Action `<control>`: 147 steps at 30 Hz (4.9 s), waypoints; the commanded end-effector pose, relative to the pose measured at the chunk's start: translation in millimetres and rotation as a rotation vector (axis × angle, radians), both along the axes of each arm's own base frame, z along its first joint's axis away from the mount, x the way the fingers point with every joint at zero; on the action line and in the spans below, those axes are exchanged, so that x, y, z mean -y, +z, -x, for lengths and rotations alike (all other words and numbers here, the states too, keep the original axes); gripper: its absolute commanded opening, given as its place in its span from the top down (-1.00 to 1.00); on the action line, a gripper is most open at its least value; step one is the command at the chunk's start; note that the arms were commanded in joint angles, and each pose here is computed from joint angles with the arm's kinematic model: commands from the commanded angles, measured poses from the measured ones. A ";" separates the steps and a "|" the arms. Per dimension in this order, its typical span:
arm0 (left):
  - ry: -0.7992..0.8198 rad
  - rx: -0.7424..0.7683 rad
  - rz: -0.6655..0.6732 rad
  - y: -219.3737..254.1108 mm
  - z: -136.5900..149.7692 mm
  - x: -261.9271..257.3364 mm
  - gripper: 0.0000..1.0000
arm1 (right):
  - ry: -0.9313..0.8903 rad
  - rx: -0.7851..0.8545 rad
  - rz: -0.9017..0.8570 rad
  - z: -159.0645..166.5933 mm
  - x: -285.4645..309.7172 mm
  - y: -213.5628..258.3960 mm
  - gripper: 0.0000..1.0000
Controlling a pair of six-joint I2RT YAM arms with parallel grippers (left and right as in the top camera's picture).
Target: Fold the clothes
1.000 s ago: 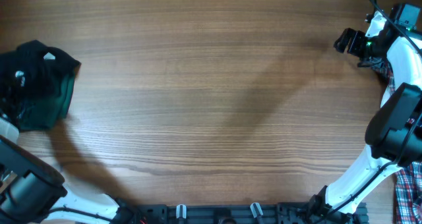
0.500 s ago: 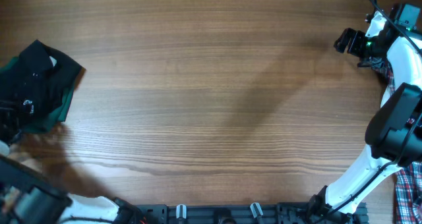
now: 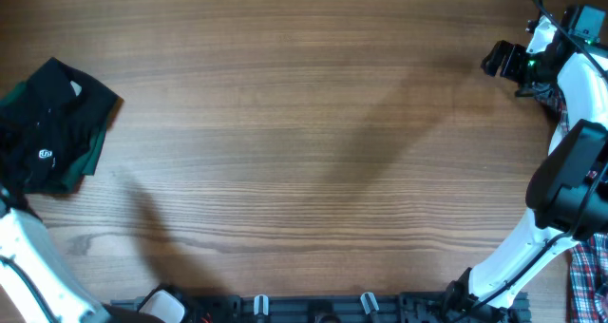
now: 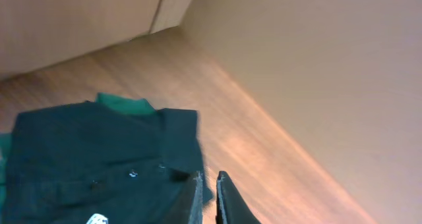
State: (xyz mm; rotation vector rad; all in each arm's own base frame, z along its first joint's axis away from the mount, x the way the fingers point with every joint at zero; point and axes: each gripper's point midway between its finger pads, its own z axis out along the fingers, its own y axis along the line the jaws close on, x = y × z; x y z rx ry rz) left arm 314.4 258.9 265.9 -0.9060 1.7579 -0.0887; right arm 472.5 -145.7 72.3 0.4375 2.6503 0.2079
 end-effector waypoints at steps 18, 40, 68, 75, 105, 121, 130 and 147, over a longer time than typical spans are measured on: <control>0.321 -0.554 0.260 -284.4 44.4 -95.5 0.92 | -0.005 0.024 0.010 -3.0 1.4 11.2 -0.99; 0.241 -0.252 -0.088 -115.6 -10.4 -94.5 0.78 | -0.005 0.024 0.010 -3.0 1.5 11.2 -0.99; -0.028 0.082 0.003 -25.9 -92.0 18.5 0.66 | -0.005 0.024 0.010 -3.0 1.4 11.2 -0.99; -0.497 0.016 0.048 -47.2 -156.2 229.5 -0.99 | -0.005 0.024 0.010 -3.0 1.4 11.2 -0.99; -0.650 -0.289 0.147 -110.2 -114.7 307.2 -0.99 | -0.064 0.041 0.006 3.1 30.3 11.5 -0.99; -0.650 -0.289 0.147 -110.2 -114.7 307.2 -0.99 | 0.673 0.158 -0.001 -3.1 -334.4 48.4 -1.00; -0.650 -0.289 0.147 -110.2 -114.7 307.2 -1.00 | 1.251 1.078 0.443 206.9 -381.8 373.5 -0.99; -0.650 -0.289 0.147 -110.2 -114.7 307.2 -0.99 | 0.975 1.442 0.533 289.0 -273.1 228.3 -0.99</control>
